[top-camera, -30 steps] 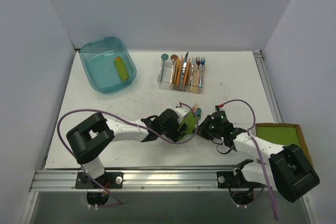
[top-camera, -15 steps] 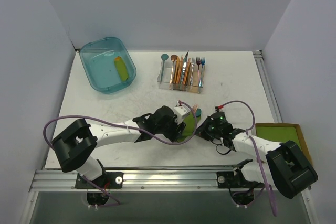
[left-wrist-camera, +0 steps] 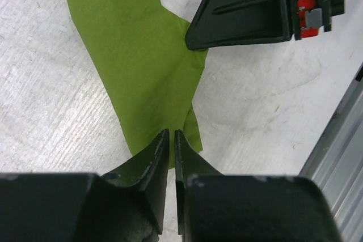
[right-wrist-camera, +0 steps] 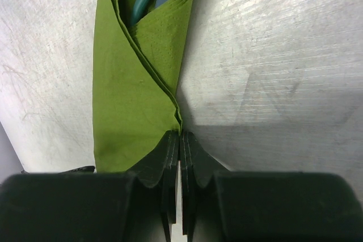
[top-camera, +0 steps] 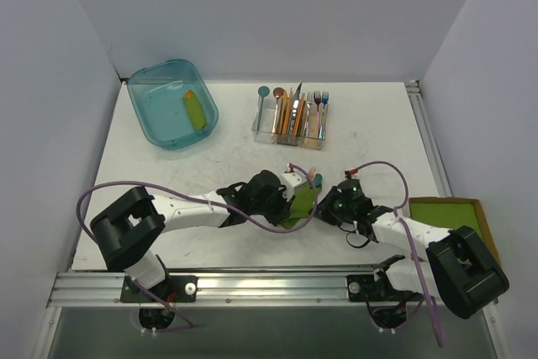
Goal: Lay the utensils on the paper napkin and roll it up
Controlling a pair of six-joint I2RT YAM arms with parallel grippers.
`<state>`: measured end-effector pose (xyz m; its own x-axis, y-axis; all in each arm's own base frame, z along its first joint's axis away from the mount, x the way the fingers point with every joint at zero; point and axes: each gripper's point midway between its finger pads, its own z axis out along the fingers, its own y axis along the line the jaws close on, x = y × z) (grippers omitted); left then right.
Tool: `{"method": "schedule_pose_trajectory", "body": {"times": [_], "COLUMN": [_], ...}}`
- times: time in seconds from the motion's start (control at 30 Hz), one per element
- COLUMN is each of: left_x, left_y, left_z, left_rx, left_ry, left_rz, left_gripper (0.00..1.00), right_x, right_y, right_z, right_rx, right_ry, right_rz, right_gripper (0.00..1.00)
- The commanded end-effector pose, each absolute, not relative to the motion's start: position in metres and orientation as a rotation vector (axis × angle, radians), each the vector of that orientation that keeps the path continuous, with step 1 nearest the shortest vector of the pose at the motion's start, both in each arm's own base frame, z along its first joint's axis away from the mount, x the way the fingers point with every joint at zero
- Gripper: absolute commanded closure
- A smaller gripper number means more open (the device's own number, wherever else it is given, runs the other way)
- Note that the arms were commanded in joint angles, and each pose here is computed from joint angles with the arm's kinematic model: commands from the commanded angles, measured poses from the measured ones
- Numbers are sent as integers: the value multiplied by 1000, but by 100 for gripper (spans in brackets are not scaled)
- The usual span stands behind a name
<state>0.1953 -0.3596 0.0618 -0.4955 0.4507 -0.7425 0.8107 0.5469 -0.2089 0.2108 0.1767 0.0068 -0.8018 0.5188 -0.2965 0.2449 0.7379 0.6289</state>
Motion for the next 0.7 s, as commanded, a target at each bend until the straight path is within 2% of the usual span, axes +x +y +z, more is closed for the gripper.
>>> {"method": "schedule_pose_trajectory", "body": {"times": [0.0, 0.13, 0.3, 0.53, 0.67], "left_x": [202, 200, 189, 183, 190], "left_y": [-370, -369, -368, -356, -349], "left_z": [62, 50, 37, 24, 39], "left_rx": [989, 987, 999, 985, 927], "left_ry": [2102, 2124, 2147, 2190, 2173], "left_rz": [-776, -784, -821, -775, -735], "left_gripper": [83, 90, 92, 92, 85], "right_x": [212, 211, 211, 212, 214], "right_y": [167, 166, 166, 165, 164], "right_z": [5, 4, 4, 4, 5], "right_rx": [609, 607, 601, 590, 577], "right_ry": [2469, 2473, 2476, 2483, 2485], "right_rz": [753, 747, 741, 719, 711], "right_gripper": [100, 100, 100, 100, 100]}}
